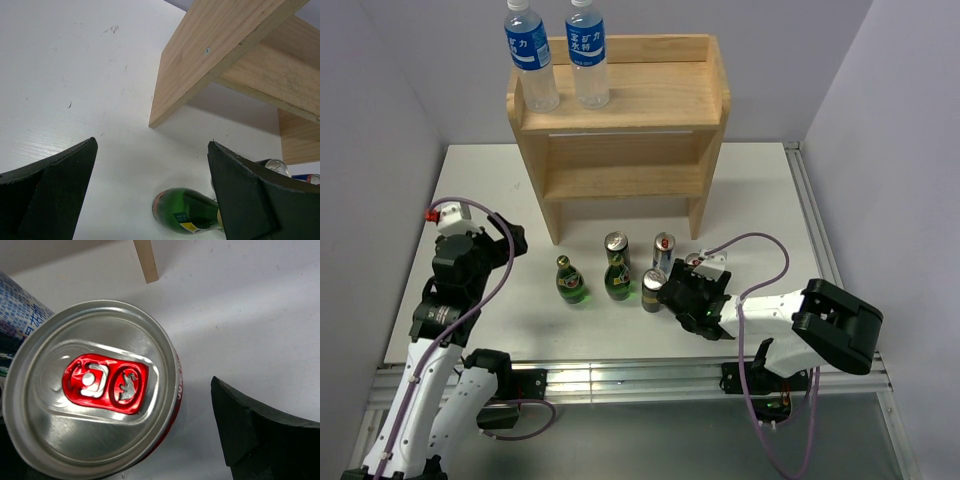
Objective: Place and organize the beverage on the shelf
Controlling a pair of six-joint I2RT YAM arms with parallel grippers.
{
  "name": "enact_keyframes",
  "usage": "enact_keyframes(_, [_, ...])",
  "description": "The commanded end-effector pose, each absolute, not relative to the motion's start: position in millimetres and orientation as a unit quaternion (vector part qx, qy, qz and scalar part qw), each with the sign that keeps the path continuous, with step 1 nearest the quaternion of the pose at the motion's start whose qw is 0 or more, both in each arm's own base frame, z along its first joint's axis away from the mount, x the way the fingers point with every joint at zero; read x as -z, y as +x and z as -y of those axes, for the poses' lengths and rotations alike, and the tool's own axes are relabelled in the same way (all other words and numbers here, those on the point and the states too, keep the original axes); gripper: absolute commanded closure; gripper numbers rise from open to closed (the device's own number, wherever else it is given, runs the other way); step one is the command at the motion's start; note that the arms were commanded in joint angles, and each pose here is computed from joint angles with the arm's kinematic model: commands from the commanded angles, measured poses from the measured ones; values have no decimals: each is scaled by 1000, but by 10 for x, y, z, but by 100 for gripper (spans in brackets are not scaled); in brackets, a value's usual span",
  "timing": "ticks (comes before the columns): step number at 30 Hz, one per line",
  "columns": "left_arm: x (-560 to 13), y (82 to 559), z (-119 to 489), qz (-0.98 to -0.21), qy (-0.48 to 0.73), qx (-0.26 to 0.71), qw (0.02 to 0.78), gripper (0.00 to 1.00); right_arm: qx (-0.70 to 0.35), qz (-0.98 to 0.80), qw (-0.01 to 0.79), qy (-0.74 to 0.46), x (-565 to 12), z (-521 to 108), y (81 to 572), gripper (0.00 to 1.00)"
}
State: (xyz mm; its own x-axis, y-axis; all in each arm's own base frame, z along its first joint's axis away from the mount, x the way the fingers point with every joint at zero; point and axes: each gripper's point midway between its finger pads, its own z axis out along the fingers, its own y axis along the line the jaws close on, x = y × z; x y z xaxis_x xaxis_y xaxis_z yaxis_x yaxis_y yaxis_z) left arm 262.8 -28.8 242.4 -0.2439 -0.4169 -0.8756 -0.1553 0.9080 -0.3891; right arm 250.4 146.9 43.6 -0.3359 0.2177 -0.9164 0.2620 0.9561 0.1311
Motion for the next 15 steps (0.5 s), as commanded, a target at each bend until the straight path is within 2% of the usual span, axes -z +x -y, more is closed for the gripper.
enact_keyframes(1, [-2588, 2699, 277, -765, -173, 104, 612, 1, 24, -784, 597, 170, -591, -1437, 2612, 8])
enact_keyframes(11, [-2568, 2732, 299, -771, -168, 97, 606, 1, 43, -789, 590, 168, -449, -1459, 2752, 42])
enact_keyframes(12, [-2588, 2742, 295, -771, -168, 95, 607, 1, 46, -791, 587, 166, -419, -1450, 2754, 49])
enact_keyframes(14, [-2615, 2759, 297, -770, -168, 95, 608, 1, 47, -796, 581, 164, -393, -1447, 2762, 55])
enact_keyframes(15, [-2626, 2761, 294, -769, -169, 94, 609, 1, 47, -797, 580, 164, -397, -1443, 2763, 67])
